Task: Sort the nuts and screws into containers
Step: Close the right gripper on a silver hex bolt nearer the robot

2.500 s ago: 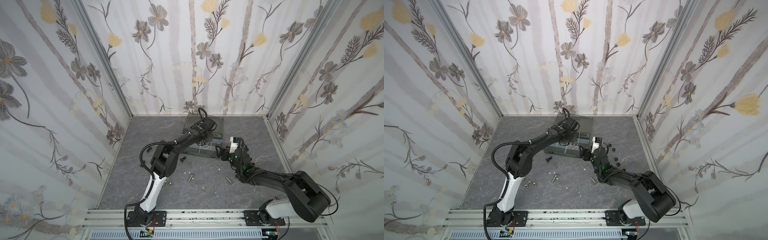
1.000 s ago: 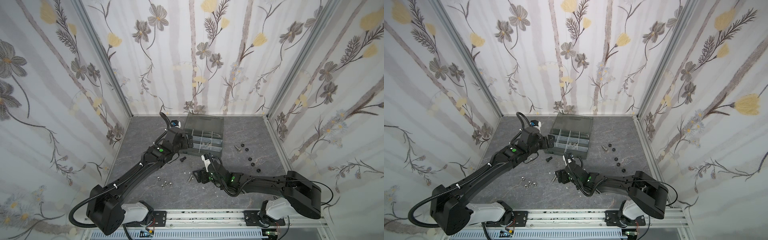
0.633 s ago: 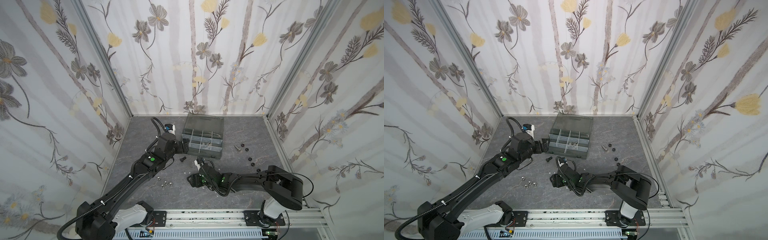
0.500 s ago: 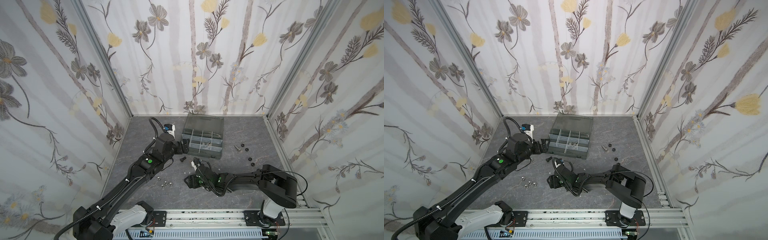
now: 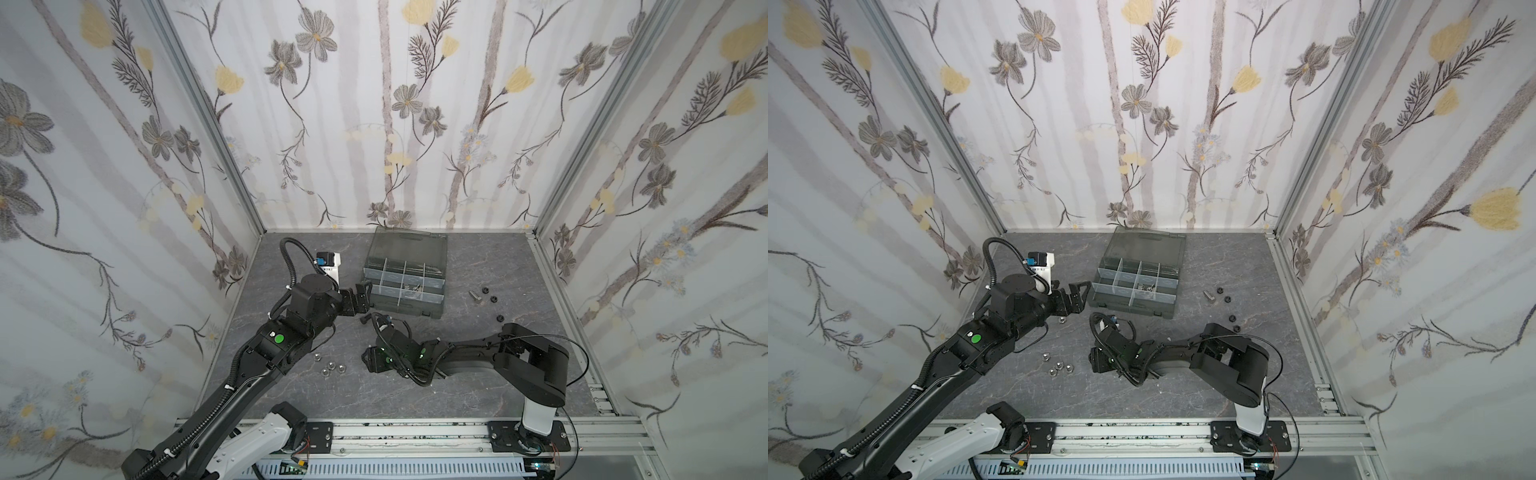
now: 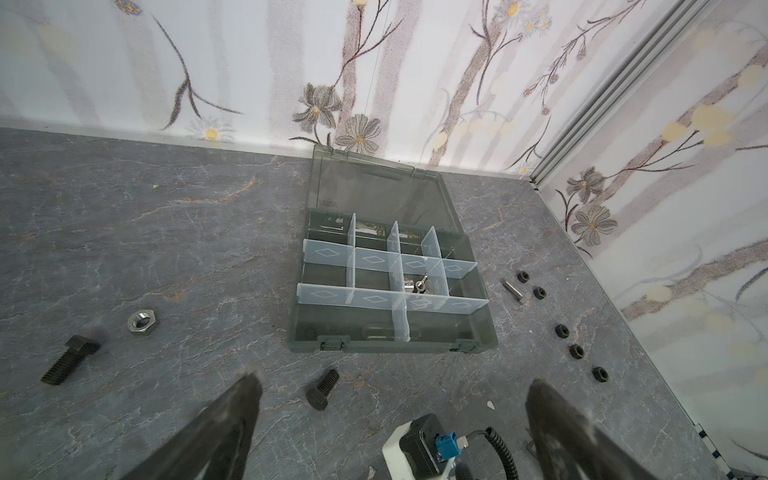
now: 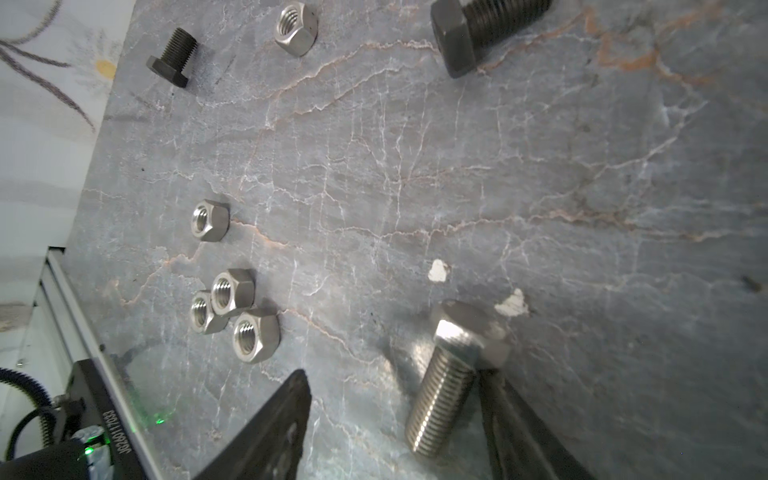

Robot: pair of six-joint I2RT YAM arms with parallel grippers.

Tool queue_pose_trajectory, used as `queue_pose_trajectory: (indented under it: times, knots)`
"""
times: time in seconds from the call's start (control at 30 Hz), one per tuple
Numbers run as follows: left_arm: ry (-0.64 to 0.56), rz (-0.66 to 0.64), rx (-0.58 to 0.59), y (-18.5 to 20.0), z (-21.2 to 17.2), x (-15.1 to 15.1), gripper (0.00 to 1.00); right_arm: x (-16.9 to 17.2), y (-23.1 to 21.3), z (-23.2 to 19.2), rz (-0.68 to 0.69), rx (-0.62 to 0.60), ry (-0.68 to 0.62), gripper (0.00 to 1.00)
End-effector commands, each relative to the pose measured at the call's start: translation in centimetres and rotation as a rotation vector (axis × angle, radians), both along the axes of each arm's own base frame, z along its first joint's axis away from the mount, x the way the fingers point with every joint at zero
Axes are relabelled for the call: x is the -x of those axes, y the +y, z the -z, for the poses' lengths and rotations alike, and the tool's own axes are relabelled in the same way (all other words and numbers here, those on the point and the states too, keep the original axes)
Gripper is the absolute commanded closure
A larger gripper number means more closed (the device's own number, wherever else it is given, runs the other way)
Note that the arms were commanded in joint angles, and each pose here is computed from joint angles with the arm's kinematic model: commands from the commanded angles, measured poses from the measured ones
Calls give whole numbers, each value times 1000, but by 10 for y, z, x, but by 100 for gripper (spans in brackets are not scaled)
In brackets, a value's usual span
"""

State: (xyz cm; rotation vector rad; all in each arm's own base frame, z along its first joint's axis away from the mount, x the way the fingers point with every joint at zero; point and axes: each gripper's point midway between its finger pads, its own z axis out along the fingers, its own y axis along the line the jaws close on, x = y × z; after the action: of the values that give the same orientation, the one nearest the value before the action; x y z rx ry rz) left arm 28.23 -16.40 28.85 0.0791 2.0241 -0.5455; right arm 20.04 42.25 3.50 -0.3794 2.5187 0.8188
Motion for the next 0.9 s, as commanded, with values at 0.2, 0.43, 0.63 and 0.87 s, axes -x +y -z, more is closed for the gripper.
queue_pose_trajectory:
  times: [0.2,0.43,0.63,0.87]
  knots:
    - [16,7,-30,0,20,-1,0,-6,-23,27,3,261,-67,46]
    - [-3,-26,-36,10,17,-1,0,-5,-14,34,-28,352,-104,66]
    - [-12,-48,-35,16,17,-1,0,-8,-18,36,-39,398,-120,91]
    - [-13,-73,-21,24,16,-6,0,-15,-22,18,-36,375,-158,96]
